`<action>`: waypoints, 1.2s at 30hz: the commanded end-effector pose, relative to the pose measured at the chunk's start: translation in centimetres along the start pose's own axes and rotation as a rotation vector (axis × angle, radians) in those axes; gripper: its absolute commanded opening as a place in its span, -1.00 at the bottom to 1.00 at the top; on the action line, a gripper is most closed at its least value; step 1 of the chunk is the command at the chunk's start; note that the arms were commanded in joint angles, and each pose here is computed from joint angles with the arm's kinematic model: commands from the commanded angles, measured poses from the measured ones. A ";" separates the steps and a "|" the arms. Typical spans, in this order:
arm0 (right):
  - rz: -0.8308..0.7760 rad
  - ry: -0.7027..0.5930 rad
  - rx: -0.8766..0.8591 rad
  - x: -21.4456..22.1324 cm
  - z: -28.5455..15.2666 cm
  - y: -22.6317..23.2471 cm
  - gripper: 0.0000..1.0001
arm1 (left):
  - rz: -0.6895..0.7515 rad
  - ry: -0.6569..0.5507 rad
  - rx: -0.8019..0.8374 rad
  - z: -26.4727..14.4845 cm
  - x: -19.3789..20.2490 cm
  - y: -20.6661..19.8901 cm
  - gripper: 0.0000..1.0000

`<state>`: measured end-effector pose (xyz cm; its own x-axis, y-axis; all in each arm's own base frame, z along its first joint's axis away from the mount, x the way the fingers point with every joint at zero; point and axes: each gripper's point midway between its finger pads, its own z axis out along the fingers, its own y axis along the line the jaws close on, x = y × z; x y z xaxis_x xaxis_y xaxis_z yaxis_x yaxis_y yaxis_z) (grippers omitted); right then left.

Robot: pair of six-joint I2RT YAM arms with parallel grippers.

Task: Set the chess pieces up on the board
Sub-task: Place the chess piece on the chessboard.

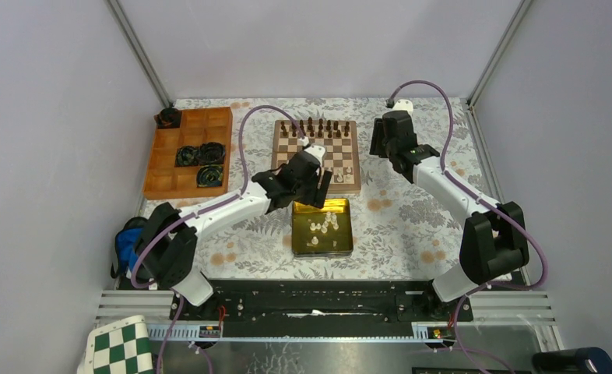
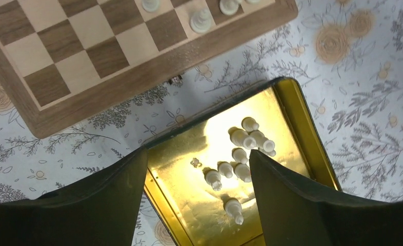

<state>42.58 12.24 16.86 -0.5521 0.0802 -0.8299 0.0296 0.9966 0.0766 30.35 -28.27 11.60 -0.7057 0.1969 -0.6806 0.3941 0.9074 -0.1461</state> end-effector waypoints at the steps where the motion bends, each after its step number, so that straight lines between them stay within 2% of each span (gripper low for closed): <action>1: 0.074 -0.101 -0.018 -2.7 -0.7 0.4 0.08 | 0.096 -0.029 0.073 0.1 -0.1 -1.9 0.54; 15: 0.074 -0.097 -0.008 -2.4 -0.3 0.1 0.07 | 0.243 0.051 0.107 1.8 2.6 -4.0 0.32; 29: 0.072 -0.091 -0.008 -2.2 -0.2 0.1 0.07 | 0.282 0.078 0.156 3.0 3.3 -5.8 0.20; 36: 0.073 -0.094 -0.007 -2.1 -0.4 0.0 0.07 | 0.281 0.086 0.154 3.7 3.4 -5.9 0.07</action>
<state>42.81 12.33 16.55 -0.5360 0.1183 -0.8359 0.0480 0.9928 0.1098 26.75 -32.48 6.52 -0.6414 0.4805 -0.5981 0.6365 0.7685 -0.0652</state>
